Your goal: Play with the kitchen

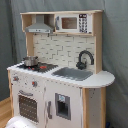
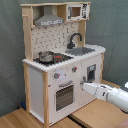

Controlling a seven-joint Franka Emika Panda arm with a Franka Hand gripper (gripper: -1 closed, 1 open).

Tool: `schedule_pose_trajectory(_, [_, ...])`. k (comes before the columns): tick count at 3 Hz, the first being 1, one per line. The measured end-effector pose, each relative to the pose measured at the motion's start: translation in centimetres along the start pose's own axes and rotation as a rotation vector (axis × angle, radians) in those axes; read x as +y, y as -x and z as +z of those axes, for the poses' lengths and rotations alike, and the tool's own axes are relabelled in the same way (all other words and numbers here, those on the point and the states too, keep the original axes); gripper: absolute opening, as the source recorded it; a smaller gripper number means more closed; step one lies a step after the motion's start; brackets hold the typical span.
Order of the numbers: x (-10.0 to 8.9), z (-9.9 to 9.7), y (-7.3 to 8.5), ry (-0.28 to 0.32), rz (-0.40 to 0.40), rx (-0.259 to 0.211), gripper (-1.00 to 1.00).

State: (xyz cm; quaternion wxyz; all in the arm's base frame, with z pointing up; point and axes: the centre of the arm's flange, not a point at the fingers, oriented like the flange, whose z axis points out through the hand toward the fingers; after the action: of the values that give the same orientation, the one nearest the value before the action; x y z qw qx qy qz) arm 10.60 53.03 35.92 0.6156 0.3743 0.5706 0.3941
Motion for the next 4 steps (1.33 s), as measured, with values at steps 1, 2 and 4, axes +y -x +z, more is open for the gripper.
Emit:
schedule_pose_trajectory(1, [-0.4,1.1,-0.4,0.007,0.069,-0.028,1.0])
schedule_pose_trajectory(2, [-0.5,3.0,-1.0,0.011,0.137,-0.041,1.0])
schedule_pose_trajectory(4, [-1.3,7.2,-2.3,-0.002,0.253,-0.027,1.0])
